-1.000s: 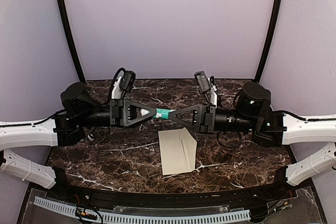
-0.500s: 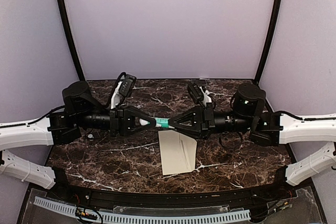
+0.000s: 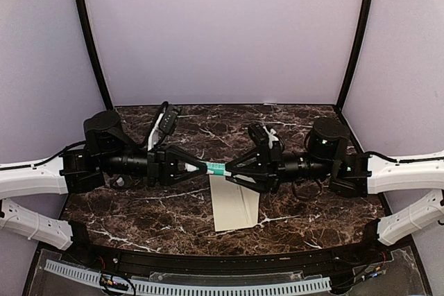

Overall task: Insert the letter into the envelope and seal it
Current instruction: Unscrew the solid glue.

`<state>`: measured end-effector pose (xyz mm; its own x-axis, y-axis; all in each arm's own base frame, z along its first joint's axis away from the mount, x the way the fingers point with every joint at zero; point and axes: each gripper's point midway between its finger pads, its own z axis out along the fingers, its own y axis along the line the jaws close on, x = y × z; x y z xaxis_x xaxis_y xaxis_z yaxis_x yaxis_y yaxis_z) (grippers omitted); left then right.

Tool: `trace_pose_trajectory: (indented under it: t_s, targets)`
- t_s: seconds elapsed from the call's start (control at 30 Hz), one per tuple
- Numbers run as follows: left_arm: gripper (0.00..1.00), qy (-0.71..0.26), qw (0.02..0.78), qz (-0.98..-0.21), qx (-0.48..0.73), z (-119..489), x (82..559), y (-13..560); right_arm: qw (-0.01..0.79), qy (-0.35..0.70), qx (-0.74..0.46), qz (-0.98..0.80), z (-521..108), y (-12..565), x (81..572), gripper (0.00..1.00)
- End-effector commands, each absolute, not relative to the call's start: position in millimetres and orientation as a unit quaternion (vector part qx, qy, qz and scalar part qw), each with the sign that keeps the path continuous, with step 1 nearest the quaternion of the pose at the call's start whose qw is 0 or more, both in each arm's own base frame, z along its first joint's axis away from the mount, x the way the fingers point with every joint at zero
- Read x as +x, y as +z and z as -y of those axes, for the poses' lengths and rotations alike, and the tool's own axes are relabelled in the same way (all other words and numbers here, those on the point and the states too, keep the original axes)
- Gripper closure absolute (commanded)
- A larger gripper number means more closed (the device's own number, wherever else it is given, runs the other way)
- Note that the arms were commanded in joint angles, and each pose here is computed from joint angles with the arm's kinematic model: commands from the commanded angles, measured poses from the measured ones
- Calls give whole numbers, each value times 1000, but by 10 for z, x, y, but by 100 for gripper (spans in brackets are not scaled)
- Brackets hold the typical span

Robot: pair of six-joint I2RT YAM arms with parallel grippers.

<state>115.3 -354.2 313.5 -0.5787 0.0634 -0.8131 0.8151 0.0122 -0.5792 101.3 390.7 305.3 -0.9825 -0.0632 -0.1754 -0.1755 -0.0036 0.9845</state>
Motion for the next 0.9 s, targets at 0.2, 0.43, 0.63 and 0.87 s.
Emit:
trace_pose_trajectory:
  t_s: [0.2,0.43,0.63,0.87]
  targets:
    - [100,-678,314,-654,120,3256,1494,3398,257,673,-167,-673,-3604,3480,1221,26]
    - [100,-732,254,-625,102,3288,1379,3571,375,625,-272,-629,-3529,3720,1115,21]
    - [100,-748,226,-613,117,3338,1297,3671,393,601,-318,-619,-3658,3687,1065,21]
    - [100,-747,194,-622,133,3413,1231,3598,382,593,-341,-621,-3875,3612,1027,24]
